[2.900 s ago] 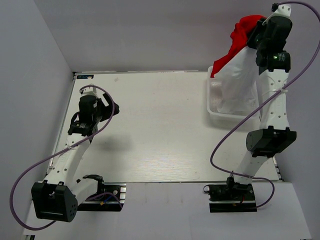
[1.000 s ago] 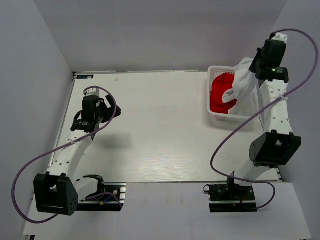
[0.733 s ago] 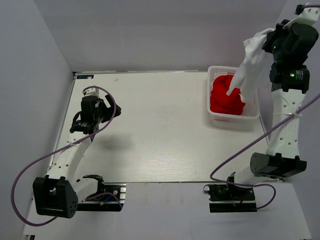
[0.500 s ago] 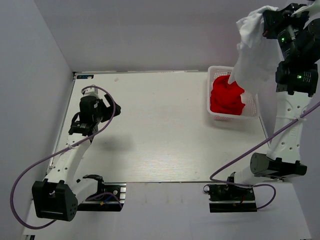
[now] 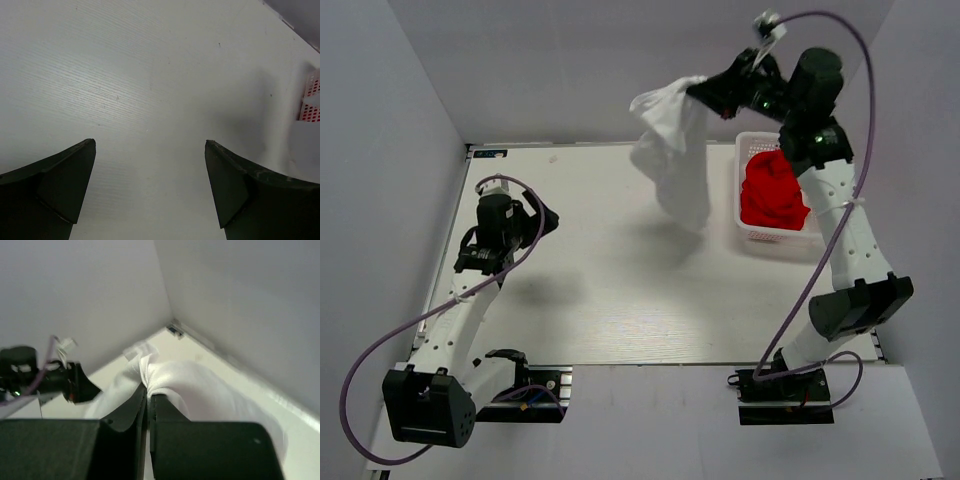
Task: Fold and stack the t-shirts
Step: Move the tshirt to the center of the board
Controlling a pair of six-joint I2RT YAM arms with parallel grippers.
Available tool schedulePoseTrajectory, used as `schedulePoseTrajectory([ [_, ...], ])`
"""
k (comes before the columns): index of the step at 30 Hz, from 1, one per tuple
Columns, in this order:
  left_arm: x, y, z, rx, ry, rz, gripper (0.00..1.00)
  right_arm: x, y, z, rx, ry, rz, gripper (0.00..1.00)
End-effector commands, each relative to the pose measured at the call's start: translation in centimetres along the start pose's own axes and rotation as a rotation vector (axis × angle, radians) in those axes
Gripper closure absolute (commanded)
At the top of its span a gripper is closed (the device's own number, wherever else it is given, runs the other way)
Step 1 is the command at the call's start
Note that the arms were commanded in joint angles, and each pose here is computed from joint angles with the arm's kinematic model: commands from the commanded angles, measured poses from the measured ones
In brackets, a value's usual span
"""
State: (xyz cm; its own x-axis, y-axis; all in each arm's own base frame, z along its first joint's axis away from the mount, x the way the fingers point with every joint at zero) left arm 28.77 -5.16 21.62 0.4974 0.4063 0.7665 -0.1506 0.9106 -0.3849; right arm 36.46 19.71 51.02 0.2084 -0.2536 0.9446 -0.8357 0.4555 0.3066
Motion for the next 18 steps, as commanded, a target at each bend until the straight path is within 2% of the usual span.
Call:
schedulePoseTrajectory([
  [1,1.8,-0.5,1.8,0.005,-0.064,0.067,0.00,-1.8,-0.4,1.7,-0.105,-0.034,0.066,1.00],
  [2,2.0,-0.6,2.1,-0.002,-0.076,0.076,0.00,-7.9,-3.5,1.9,-0.177,0.058,-0.022,0.98],
  [3,2.0,-0.5,2.1,0.006,-0.081,0.077,0.00,-9.5,-4.3,2.5,-0.220,0.070,-0.034,0.92],
  [4,1.7,-0.4,2.0,0.010,-0.073,0.077,0.00,-9.2,-3.8,4.1,-0.293,0.029,-0.013,0.87],
  [6,1.5,-0.3,2.0,0.015,-0.064,0.088,0.00,-15.5,-7.7,6.1,-0.498,0.081,-0.065,0.65],
  [7,1.2,-0.2,1.9,0.020,-0.055,0.100,0.00,-17.4,-8.2,6.9,-0.553,0.108,-0.090,0.55],
  [8,1.0,-0.1,1.6,0.024,-0.047,0.100,0.00,-19.3,-9.8,8.5,-0.703,0.158,-0.122,0.20],
  [9,0.3,0.1,1.1,0.030,-0.015,0.099,0.00,-20.3,-10.3,9.1,-0.745,0.182,-0.138,0.10],
  [12,-0.4,0.0,-0.5,0.025,0.031,0.099,0.00,-25.0,-11.5,10.1,-0.832,0.315,-0.235,0.10],
  [14,-1.3,-0.1,-1.4,0.021,0.074,0.079,0.00,-26.2,-10.5,9.6,-0.760,0.370,-0.249,0.10],
  [18,-1.3,-1.3,-4.0,-0.025,0.137,0.044,0.00,-28.2,-9.3,9.2,-0.722,0.429,-0.240,0.10],
])
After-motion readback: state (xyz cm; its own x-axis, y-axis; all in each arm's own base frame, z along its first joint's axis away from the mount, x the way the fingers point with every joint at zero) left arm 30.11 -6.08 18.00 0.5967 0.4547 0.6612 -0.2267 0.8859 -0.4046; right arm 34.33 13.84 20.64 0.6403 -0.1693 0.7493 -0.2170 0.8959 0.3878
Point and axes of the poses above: each gripper's point midway between its finger pads, its own z axis back along the fingers, its own y axis along the line the jaws close on, x = y × z, the point moved 5 cm from there along z, back along the fingers, and after that the axes turned 6 degrees about -z, right-handed, at the moved point
